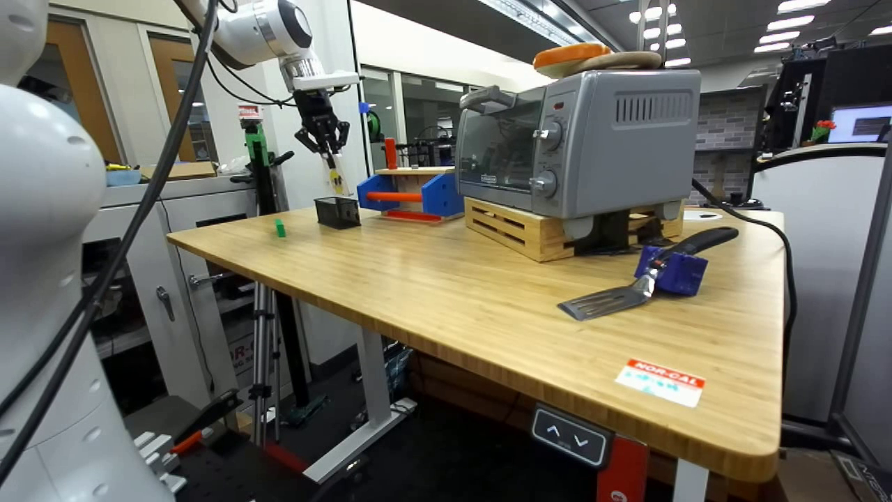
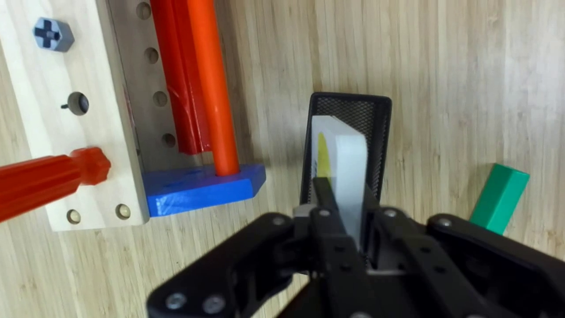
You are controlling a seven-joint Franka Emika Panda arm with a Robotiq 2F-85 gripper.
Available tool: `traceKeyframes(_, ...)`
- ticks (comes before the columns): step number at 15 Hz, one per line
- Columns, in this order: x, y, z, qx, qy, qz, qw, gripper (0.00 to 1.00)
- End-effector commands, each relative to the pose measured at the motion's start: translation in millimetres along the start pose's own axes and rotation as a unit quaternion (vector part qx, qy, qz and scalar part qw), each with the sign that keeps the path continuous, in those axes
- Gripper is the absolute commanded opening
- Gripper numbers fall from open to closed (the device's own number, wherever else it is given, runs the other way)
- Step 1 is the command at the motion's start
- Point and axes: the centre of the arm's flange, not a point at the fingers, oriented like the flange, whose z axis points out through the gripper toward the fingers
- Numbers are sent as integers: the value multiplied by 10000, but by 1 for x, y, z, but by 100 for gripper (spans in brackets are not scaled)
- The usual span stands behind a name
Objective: Place the yellow and white book inside the black box
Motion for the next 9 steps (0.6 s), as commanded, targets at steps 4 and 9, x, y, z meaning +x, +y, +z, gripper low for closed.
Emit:
traceKeyframes(4,15,4,3,174,-179,30,9997,4)
traceKeyframes(9,17,4,10,291,-252,55,9992,4)
